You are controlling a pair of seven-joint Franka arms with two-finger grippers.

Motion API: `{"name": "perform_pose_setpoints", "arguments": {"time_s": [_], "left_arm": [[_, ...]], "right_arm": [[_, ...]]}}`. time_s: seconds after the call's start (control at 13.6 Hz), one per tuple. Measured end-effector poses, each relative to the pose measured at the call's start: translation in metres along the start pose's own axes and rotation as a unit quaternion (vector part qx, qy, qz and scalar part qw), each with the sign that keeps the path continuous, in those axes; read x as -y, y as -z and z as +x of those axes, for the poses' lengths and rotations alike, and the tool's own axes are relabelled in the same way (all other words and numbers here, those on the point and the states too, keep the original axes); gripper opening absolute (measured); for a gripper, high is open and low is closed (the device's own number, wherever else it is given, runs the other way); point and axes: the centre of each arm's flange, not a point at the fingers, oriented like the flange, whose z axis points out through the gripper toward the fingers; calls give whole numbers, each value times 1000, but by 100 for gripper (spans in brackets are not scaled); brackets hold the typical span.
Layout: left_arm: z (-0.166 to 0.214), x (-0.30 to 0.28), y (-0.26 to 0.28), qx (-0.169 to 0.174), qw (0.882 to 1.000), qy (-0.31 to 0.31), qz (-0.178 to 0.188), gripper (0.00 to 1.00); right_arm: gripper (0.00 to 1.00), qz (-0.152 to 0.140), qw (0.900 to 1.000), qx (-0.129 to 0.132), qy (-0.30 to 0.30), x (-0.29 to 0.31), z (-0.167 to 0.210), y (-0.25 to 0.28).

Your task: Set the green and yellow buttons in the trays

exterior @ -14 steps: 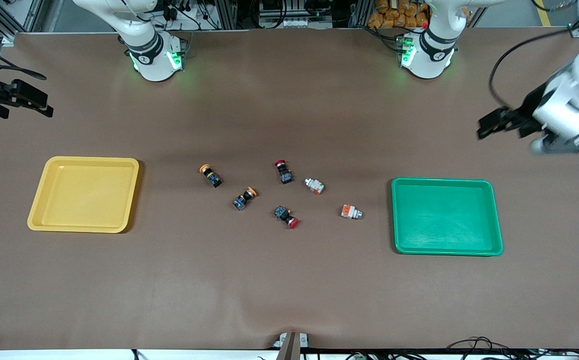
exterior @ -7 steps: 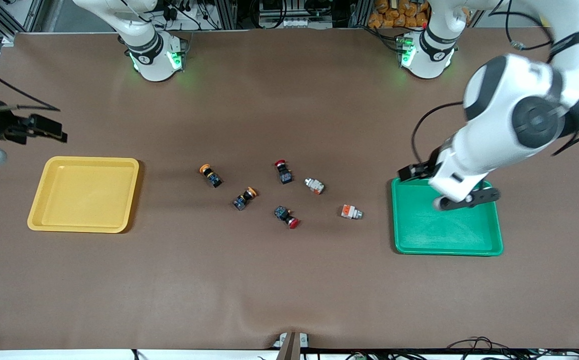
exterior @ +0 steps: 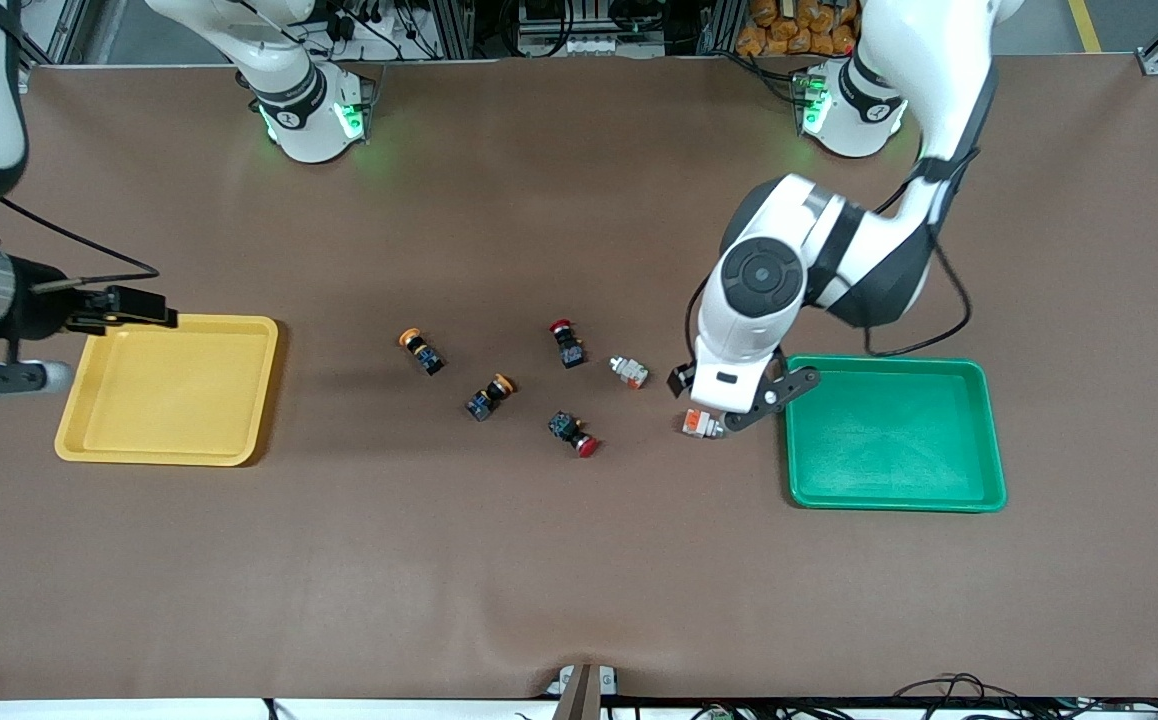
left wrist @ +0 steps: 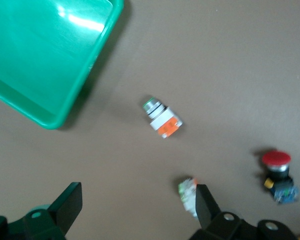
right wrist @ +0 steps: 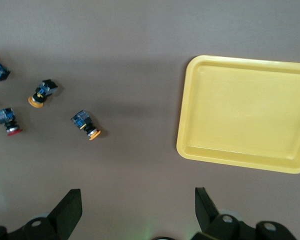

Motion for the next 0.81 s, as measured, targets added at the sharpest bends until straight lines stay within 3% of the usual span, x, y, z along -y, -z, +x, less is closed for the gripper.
{"name": "perform_pose_setpoints", "arguments": {"time_s": [0.22,0.44,0.81], "left_arm": [[-3,0,-43,-5,998,55,-24,100],[-12,3,-84,-8,992,116,-56,100],[-10,6,-128,2,980,193,-53,100]], "right_arm": [[100,-3,999,9,33,30,33,-49],[100,-10,997,-3,74,65,61,-108],[100,-25,987,-19,158,126,78,-213]]}}
